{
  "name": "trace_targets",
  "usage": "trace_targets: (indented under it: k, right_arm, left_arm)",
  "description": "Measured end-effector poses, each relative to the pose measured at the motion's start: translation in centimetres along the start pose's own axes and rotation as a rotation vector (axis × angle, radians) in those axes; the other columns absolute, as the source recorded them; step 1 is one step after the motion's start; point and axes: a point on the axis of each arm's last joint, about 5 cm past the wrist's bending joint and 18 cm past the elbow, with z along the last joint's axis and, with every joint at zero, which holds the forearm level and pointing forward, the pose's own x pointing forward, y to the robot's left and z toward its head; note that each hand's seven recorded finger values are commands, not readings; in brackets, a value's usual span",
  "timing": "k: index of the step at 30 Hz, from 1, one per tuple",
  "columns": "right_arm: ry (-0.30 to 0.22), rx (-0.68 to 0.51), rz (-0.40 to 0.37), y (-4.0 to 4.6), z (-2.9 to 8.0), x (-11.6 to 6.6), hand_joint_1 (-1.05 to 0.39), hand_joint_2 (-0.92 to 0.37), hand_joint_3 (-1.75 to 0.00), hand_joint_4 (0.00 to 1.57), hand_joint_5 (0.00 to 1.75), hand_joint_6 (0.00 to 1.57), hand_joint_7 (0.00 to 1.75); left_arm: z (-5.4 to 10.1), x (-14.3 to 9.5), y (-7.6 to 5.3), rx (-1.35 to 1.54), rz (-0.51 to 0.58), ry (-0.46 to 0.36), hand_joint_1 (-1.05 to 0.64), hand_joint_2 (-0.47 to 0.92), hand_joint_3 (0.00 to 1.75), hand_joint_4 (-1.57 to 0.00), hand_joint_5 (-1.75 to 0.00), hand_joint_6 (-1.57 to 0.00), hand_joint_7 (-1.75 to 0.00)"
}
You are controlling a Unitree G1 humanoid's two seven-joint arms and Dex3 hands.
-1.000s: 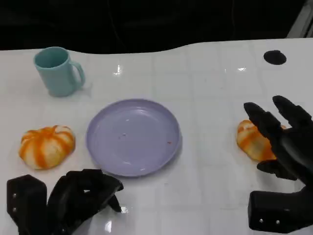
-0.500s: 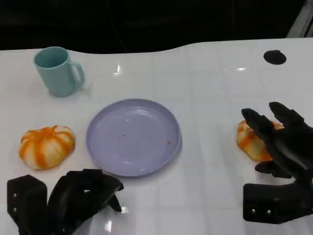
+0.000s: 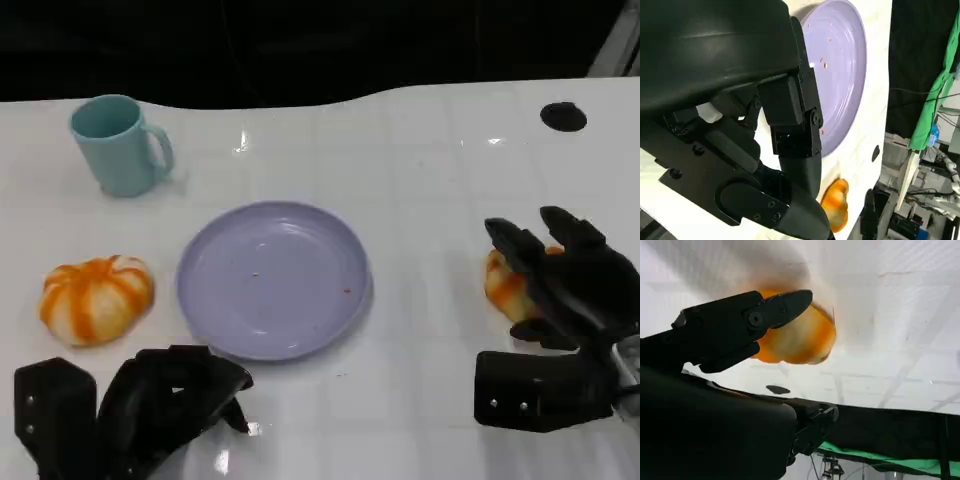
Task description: Grasp the bread from the table and place it into the plate.
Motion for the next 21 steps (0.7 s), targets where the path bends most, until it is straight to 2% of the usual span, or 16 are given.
trace_targets:
  k: [4, 13, 14, 16, 17, 18, 19, 20, 21]
  right_arm:
    - [0.029, -0.002, 0.031, 0.67, -0.23, -0.03, -0.28, -0.80, 0.00, 0.12, 0.07, 0.23, 0.03]
    - [0.055, -0.001, 0.035, 0.63, -0.07, 0.43, -0.26, -0.82, -0.01, 0.23, 0.11, 0.33, 0.04]
    - [0.058, 0.002, 0.041, 0.58, -0.04, 0.47, -0.25, -0.84, -0.01, 0.34, 0.14, 0.41, 0.05]
    - [0.058, 0.004, 0.051, 0.49, 0.06, 0.59, -0.19, -0.86, -0.01, 0.67, 0.17, 0.63, 0.06]
    - [0.058, 0.009, 0.051, 0.48, 0.08, 0.61, -0.16, -0.87, -0.01, 0.93, 0.25, 0.83, 0.11]
    - [0.052, 0.021, 0.041, 0.56, 0.06, 0.60, -0.14, -0.88, -0.01, 1.04, 0.42, 0.99, 0.10]
    - [0.045, 0.033, 0.026, 0.68, 0.02, 0.58, -0.12, -0.90, -0.01, 1.00, 1.06, 1.18, 0.09]
    - [0.038, 0.046, 0.002, 0.80, -0.03, 0.58, -0.12, -0.91, -0.01, 0.97, 1.36, 1.26, 0.09]
    - [0.030, 0.051, -0.020, 0.84, -0.10, 0.63, -0.11, -0.92, -0.04, 0.93, 1.59, 1.35, 0.13]
  left_arm:
    - [0.00, -0.05, 0.01, 0.002, 0.001, -0.002, -1.05, 0.60, 0.25, -0.91, -1.49, -1.57, -0.30]
    - [0.04, -0.19, 0.02, 0.002, 0.002, -0.004, -1.05, 0.60, 0.25, -0.90, -1.49, -1.57, -0.30]
    - [0.05, -0.20, 0.02, 0.001, 0.002, -0.003, -1.05, 0.60, 0.25, -0.90, -1.49, -1.57, -0.30]
    - [0.06, -0.20, 0.03, 0.000, 0.002, -0.002, -1.05, 0.60, 0.25, -0.90, -1.50, -1.57, -0.30]
    - [0.06, -0.20, 0.03, 0.000, 0.002, -0.001, -1.05, 0.60, 0.25, -0.90, -1.50, -1.57, -0.30]
    - [0.05, -0.21, 0.03, 0.000, 0.002, -0.001, -1.05, 0.60, 0.25, -0.90, -1.50, -1.57, -0.30]
    - [0.05, -0.21, 0.03, 0.000, 0.002, -0.001, -1.05, 0.60, 0.26, -0.90, -1.50, -1.57, -0.30]
    - [0.05, -0.23, 0.03, 0.000, 0.003, -0.001, -1.05, 0.60, 0.26, -0.90, -1.50, -1.57, -0.30]
    - [0.06, -0.23, 0.02, 0.001, 0.002, -0.002, -1.05, 0.60, 0.25, -0.90, -1.50, -1.57, -0.30]
